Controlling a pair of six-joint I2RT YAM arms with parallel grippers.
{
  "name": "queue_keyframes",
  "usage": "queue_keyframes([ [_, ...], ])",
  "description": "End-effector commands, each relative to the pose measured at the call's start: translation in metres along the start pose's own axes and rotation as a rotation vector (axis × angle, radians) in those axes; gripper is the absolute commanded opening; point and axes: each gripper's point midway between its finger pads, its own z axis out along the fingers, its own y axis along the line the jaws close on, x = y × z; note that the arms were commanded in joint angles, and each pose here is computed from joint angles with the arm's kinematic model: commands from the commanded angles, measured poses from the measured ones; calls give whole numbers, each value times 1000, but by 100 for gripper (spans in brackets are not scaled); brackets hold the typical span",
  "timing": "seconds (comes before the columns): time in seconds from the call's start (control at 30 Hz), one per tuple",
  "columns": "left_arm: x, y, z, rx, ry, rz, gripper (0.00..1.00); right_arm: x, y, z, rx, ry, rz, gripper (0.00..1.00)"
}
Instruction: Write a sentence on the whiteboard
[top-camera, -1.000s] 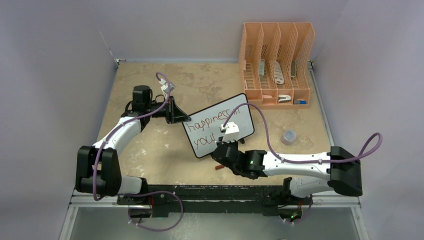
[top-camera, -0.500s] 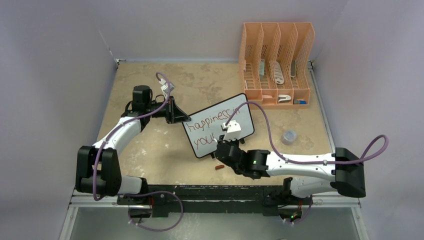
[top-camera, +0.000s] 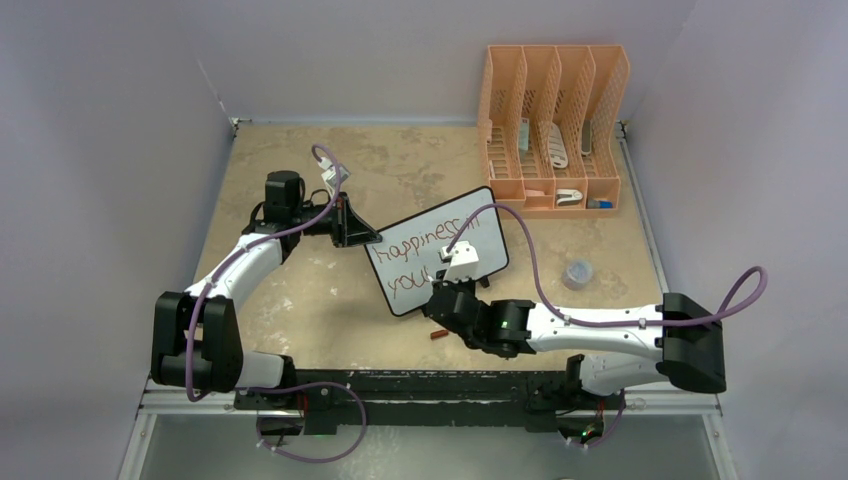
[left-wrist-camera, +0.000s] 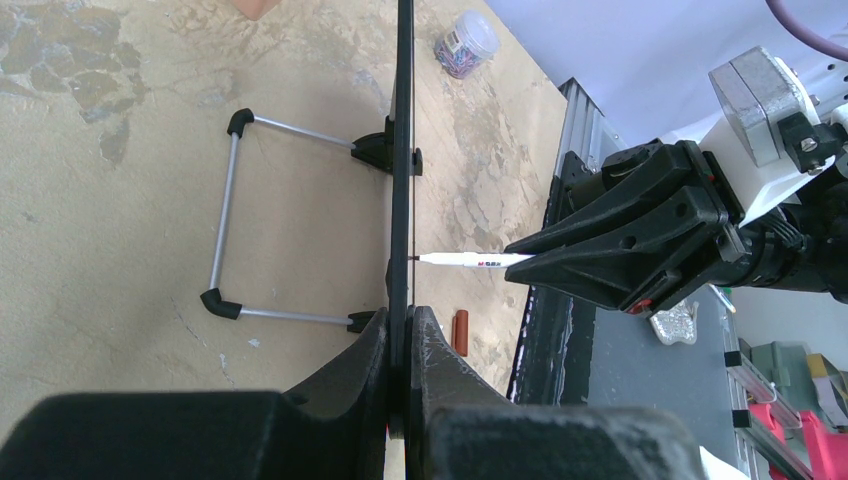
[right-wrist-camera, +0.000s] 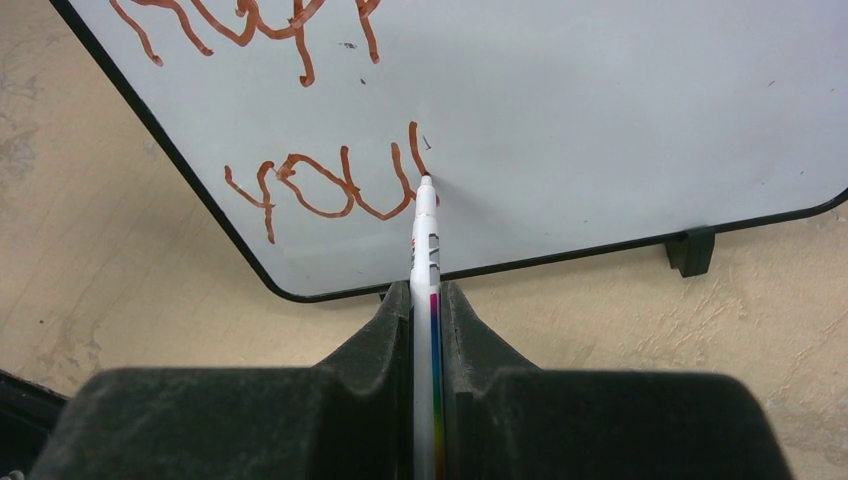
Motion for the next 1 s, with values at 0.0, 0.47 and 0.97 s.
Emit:
queue_keyframes([
  [0.0, 12, 15, 4, -68, 31, -17, 0, -20, 3, 1, 15, -69, 31, 0],
  [0.47, 11, 14, 4, -66, 31, -17, 0, -30, 4, 3, 24, -99, 35, 0],
  [0.97, 11, 14, 4, -67, 31, -14, 0, -33, -9, 5, 61, -111, 58, 0],
])
